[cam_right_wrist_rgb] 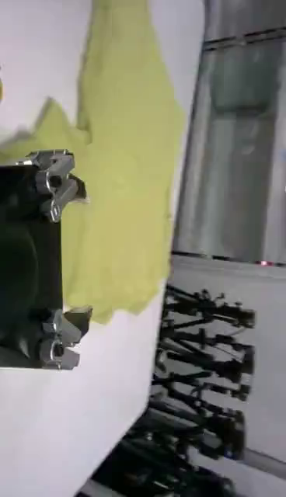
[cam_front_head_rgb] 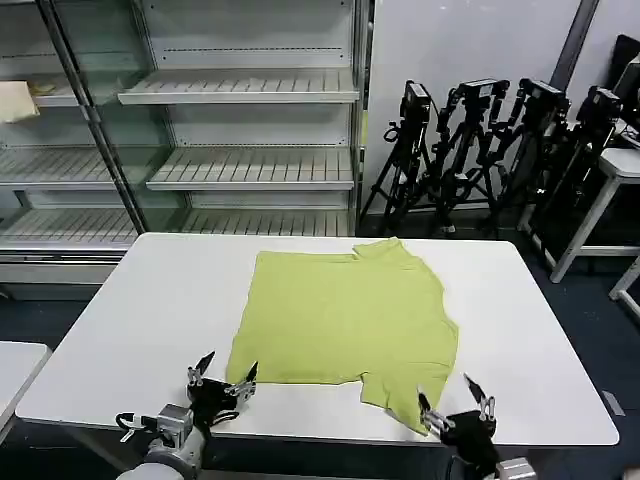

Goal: Fold and organize the clothes.

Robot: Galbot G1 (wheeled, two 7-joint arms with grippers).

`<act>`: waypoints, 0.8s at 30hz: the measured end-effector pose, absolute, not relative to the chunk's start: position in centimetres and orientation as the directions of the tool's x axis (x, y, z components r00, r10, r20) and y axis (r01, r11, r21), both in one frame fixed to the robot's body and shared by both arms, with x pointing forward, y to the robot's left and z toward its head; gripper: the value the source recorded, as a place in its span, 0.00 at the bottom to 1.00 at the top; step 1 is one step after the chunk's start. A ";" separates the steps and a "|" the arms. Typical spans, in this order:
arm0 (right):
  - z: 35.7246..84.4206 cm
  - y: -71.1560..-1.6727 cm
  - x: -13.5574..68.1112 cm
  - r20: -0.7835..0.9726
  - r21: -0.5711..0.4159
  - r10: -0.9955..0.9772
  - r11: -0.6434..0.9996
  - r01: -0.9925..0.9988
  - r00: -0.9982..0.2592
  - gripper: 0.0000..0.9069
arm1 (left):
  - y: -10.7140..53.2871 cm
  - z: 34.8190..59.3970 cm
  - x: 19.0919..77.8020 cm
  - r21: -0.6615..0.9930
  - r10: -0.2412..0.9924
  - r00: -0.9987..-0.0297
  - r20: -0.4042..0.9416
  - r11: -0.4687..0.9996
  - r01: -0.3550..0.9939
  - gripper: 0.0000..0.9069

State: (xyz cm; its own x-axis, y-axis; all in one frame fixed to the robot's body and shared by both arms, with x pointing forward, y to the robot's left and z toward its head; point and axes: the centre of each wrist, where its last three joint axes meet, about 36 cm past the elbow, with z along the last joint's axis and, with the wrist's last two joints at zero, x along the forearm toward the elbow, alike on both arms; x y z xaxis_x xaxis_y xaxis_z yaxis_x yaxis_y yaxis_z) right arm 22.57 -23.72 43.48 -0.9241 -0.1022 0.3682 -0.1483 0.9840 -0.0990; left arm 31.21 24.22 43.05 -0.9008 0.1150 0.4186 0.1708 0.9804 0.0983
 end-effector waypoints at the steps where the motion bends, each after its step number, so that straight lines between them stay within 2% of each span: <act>1: 43.3 -23.6 22.5 0.377 -0.097 -0.101 0.984 -0.147 -0.921 1.00 | 24.4 43.0 31.3 0.097 0.111 -0.898 0.425 0.981 0.167 1.00; 5: 43.0 -23.2 22.3 0.402 -0.084 -0.108 0.985 -0.154 -0.909 1.00 | 25.1 42.9 31.3 0.092 0.102 -0.889 0.446 0.983 0.159 1.00; 6: 42.9 -23.1 22.3 0.409 -0.078 -0.112 0.985 -0.157 -0.906 0.82 | 25.1 42.9 31.2 0.089 0.102 -0.887 0.451 0.983 0.158 1.00; 7: 42.8 -23.0 22.2 0.415 -0.074 -0.114 0.985 -0.159 -0.903 0.53 | 25.2 42.8 31.2 0.087 0.103 -0.884 0.455 0.983 0.160 1.00; 8: 42.8 -22.9 22.2 0.421 -0.071 -0.116 0.985 -0.160 -0.899 0.00 | 25.2 42.8 31.2 0.085 0.105 -0.881 0.461 0.983 0.161 0.31; 9: 42.7 -22.9 22.2 0.428 -0.067 -0.118 0.985 -0.162 -0.896 0.00 | 25.3 42.7 31.2 0.083 0.106 -0.879 0.465 0.983 0.163 0.10; 10: 42.7 -22.9 22.3 0.436 -0.063 -0.120 0.985 -0.163 -0.892 0.00 | 25.4 42.7 31.2 0.083 0.106 -0.877 0.468 0.983 0.163 0.01; 24: 42.3 -22.6 22.6 0.473 -0.018 -0.161 0.981 -0.192 -0.867 0.00 | 25.3 42.6 30.7 0.051 0.144 -0.858 0.493 0.980 0.194 0.01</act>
State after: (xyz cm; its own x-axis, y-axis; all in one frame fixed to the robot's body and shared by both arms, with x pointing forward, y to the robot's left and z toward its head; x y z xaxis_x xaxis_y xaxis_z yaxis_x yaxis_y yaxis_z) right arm 22.63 -22.56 42.32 -0.8665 -0.1605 0.4726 -0.1918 0.9813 -0.0184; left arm 30.67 25.30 42.60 -0.8580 0.1443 0.4930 0.1941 0.9797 0.0511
